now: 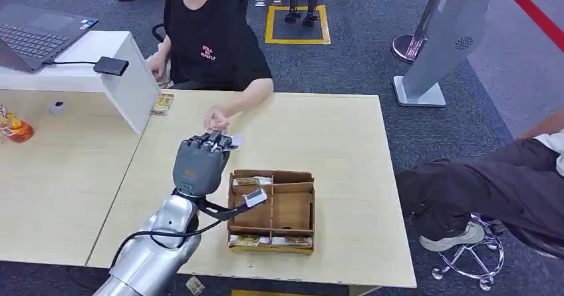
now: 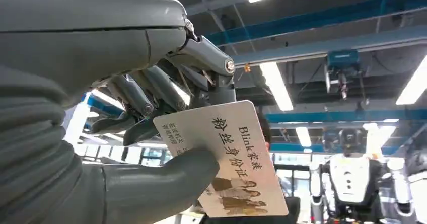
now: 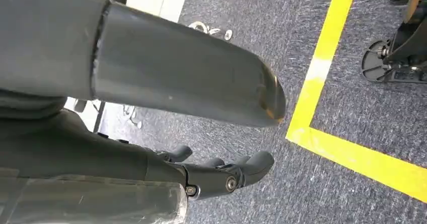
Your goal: Pass the card to the sensor for recognition and then transmit it.
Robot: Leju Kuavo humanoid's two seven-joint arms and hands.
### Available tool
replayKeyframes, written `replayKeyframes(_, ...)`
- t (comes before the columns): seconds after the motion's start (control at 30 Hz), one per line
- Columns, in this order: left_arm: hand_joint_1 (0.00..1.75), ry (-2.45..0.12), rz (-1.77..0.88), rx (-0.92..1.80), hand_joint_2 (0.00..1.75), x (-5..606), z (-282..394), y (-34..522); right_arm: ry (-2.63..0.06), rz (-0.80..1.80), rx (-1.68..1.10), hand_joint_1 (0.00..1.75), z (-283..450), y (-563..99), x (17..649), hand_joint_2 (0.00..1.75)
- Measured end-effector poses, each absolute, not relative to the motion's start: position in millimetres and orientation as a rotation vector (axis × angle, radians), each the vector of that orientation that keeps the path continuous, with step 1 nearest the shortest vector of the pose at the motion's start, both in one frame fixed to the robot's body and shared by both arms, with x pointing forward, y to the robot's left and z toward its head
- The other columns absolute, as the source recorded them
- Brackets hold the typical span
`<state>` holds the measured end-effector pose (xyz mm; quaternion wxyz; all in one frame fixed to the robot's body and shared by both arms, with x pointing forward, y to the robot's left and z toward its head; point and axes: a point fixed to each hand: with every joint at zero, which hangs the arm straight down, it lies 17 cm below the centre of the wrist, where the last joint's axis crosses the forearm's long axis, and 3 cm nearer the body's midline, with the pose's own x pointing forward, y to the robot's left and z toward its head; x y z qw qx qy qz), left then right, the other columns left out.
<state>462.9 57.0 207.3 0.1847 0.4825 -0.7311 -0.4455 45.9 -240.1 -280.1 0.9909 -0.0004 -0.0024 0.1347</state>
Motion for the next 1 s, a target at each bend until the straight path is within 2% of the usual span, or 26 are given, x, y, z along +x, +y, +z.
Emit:
replayKeyframes(0.37, 1.75, -2.28, -1.11, 1.276, 1.75, 383, 247, 49, 0.002, 0.192, 0.005, 0.0, -280, -239, 45, 0.0)
replayKeyframes(0.63, 1.75, -2.241, -1.143, 1.289, 1.75, 350, 226, 77, 0.011, 0.144, 0.006, 0.0, -280, -240, 43, 0.0)
replayKeyframes(1.0, 1.75, -2.102, -1.246, 1.317, 1.75, 349, 183, 115, 0.015, 0.131, 0.005, 0.0, -281, -241, 41, 0.0)
